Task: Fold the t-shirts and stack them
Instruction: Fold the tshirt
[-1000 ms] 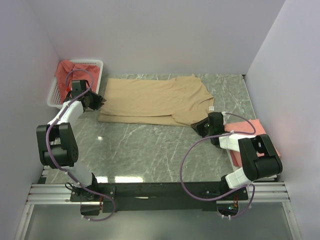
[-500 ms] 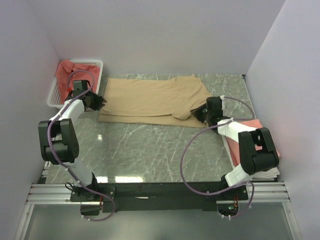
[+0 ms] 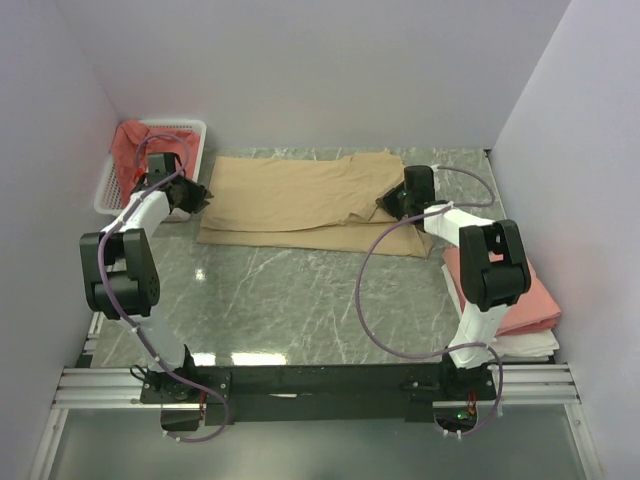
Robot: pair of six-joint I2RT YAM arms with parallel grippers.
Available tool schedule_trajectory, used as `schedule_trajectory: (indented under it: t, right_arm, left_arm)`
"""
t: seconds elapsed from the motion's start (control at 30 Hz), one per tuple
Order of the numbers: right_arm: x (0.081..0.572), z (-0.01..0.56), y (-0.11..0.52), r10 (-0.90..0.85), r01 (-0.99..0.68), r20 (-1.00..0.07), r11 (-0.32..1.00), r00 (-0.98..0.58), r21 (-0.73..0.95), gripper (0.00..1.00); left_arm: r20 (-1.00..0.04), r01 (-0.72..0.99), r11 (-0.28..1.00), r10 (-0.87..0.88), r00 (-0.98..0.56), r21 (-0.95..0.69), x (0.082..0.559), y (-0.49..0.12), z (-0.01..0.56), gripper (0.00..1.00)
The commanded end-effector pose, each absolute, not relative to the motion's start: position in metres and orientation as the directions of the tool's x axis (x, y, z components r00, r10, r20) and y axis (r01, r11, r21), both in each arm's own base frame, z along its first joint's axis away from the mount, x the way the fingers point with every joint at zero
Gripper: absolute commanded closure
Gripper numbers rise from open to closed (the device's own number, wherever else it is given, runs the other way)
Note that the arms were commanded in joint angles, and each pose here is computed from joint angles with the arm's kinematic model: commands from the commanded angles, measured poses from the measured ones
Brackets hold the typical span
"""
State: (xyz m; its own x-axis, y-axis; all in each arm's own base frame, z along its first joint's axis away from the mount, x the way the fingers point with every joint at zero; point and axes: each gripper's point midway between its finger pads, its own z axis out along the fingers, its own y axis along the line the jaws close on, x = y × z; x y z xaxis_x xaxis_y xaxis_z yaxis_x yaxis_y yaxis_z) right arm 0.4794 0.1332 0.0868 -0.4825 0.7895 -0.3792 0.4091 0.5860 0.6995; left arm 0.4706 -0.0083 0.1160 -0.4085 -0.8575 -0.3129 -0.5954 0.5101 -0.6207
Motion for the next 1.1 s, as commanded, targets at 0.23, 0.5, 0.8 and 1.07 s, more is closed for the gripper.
schedule_trajectory:
  t: [0.23, 0.5, 0.8, 1.07]
  right_arm:
    - [0.526, 0.103, 0.127, 0.784, 0.347, -0.418, 0.591, -0.459, 0.728, 1.00]
    - [0.541, 0.096, 0.130, 0.784, 0.315, -0.412, 0.580, -0.463, 0.751, 0.99]
    - [0.552, 0.100, 0.129, 0.736, 0.277, -0.469, 0.640, -0.489, 0.716, 0.46]
    - [0.538, 0.124, 0.113, 0.666, 0.268, -0.566, 0.729, -0.486, 0.630, 0.42]
  left_arm:
    - [-0.358, -0.579, 0.547, -0.836, -0.415, -0.605, 0.494, -0.012, 0.120, 0.68]
    - [-0.366, -0.587, 0.555, -0.831, -0.418, -0.589, 0.499, -0.013, 0.115, 0.67]
    - [-0.373, -0.594, 0.567, -0.823, -0.429, -0.570, 0.496, -0.016, 0.109, 0.66]
    - [-0.381, -0.595, 0.571, -0.821, -0.427, -0.566, 0.491, -0.015, 0.113, 0.66]
